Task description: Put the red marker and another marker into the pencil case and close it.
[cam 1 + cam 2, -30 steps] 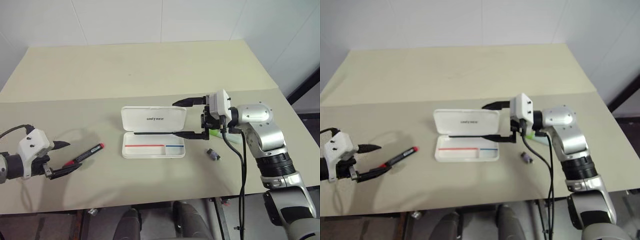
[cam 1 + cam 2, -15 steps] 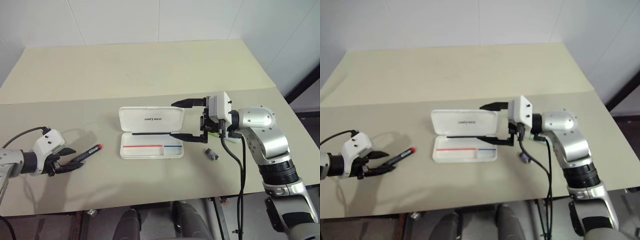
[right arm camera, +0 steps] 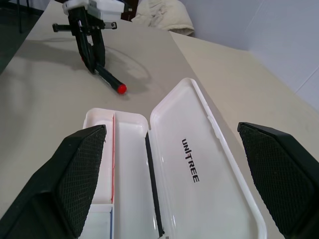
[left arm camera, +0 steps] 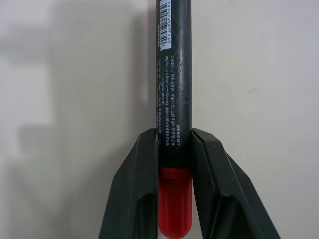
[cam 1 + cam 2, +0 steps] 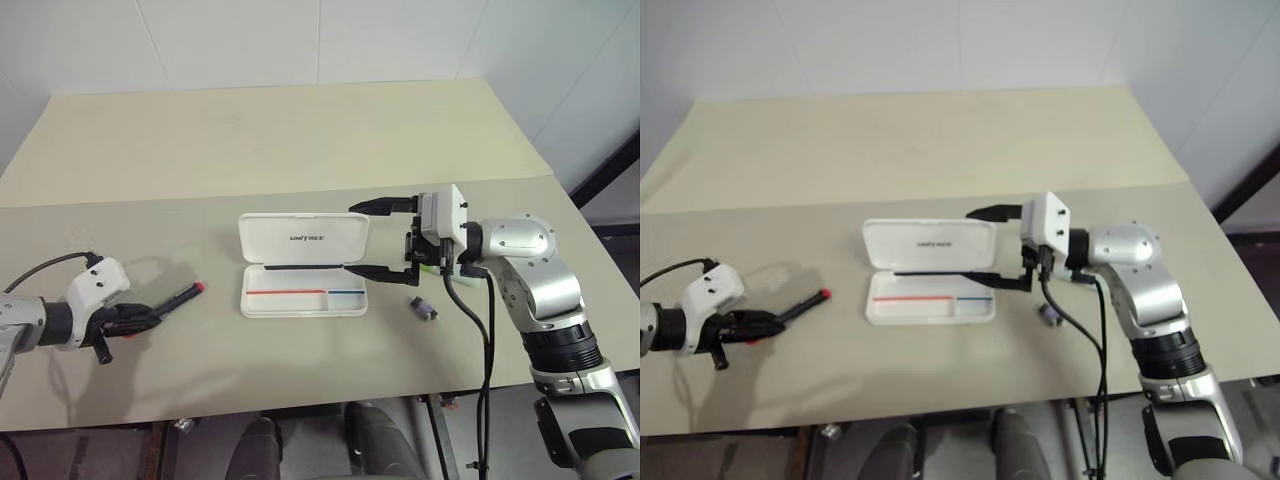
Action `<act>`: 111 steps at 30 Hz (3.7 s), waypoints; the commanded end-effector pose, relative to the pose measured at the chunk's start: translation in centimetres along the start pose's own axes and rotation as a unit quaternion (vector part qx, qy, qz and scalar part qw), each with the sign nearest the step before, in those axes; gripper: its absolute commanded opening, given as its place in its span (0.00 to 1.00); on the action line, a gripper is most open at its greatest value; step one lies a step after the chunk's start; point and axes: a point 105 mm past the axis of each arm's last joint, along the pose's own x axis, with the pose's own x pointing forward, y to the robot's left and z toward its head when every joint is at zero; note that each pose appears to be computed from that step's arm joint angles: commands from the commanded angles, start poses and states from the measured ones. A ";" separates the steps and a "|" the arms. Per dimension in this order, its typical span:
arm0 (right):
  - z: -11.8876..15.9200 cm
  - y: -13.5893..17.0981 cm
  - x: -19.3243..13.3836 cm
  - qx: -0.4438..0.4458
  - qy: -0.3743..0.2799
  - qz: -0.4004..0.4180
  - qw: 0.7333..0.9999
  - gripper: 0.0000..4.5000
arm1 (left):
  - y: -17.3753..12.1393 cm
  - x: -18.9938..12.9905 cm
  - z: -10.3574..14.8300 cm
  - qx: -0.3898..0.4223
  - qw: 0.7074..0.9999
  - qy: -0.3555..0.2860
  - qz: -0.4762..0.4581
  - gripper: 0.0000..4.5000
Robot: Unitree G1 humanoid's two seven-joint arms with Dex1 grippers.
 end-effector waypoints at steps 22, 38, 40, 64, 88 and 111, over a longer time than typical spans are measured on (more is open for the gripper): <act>-3.2 -1.6 -6.3 0.006 0.092 -0.117 0.989 1.00 | -3.5 8.1 14.3 0.228 0.954 -0.151 -0.122 0.12; -2.2 -0.5 -7.0 0.009 0.099 -0.156 0.983 1.00 | -4.9 11.9 15.1 0.312 0.933 -0.115 -0.139 0.12; -2.2 -0.5 -7.0 0.010 0.098 -0.157 0.983 1.00 | -4.8 12.1 15.2 0.317 0.932 -0.115 -0.134 0.12; -3.2 -1.1 -6.8 0.032 0.113 -0.161 0.980 1.00 | -8.1 9.9 17.5 0.299 0.909 -0.215 -0.193 0.55; -12.1 -3.9 -13.7 0.143 0.335 -0.123 0.923 1.00 | -4.9 -1.3 13.1 0.223 0.924 -0.285 -0.122 0.98; -8.3 -3.5 -11.6 0.062 0.288 -0.015 0.956 0.24 | -3.4 -1.7 11.9 0.218 0.934 -0.267 -0.089 1.00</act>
